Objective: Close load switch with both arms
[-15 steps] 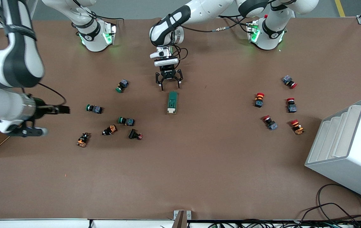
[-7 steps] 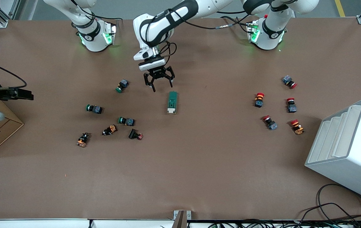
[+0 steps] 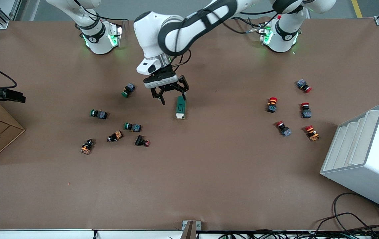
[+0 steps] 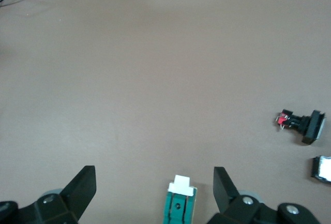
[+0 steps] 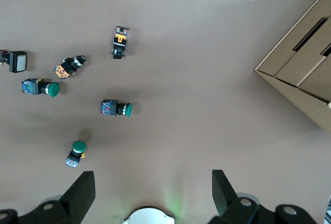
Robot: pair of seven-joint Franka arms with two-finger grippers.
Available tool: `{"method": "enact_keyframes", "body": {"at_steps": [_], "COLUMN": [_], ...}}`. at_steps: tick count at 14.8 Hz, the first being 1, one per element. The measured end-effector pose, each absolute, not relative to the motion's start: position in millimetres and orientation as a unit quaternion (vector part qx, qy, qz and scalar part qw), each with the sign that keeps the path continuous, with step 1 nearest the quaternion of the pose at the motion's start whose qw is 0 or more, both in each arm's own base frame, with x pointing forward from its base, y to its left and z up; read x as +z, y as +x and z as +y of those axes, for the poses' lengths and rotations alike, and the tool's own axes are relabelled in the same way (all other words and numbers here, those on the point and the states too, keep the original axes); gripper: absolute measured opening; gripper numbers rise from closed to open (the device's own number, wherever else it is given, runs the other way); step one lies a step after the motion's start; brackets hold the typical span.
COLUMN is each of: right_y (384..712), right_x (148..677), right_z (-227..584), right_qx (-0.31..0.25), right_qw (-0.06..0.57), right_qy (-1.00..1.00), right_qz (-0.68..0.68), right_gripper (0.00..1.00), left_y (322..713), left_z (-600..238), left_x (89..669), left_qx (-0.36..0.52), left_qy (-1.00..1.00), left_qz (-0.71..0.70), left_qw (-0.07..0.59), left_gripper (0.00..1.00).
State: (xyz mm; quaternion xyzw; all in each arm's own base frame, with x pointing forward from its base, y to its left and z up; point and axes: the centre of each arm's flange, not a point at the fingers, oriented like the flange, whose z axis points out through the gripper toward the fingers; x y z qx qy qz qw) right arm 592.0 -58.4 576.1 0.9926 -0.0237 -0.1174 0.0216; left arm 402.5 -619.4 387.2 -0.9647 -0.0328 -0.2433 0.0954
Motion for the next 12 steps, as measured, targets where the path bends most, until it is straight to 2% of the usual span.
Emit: {"method": "enact_keyframes", "body": {"at_steps": [3,7,9,12], "right_y": [588,582,581,580], "right_x": [594,594,594,595], "right_z": [-53,-35,-30,-30], "right_qx": [-0.121,-0.145,-0.148,-0.147], "right_qw": [0.021,-0.001,-0.016,-0.019], "right_qy": [0.992,0.989,0.989,0.989], "right_qz": [-0.023,-0.014,-0.012,-0.011], "right_gripper": [1.00,1.00,1.00,1.00], "left_y": [446,505,520,536], "left_z": [-572,-496,-453,-386], "left_x": [459,522,562,595], "left_qx": [-0.199,-0.153,-0.132,-0.089], "left_qy": [-0.977,-0.988,-0.991,-0.995], "left_qz": [-0.003,-0.012,-0.034,-0.027], "left_qw": [0.074,0.031,0.011,0.021], "left_gripper": [1.00,1.00,1.00,1.00]}}
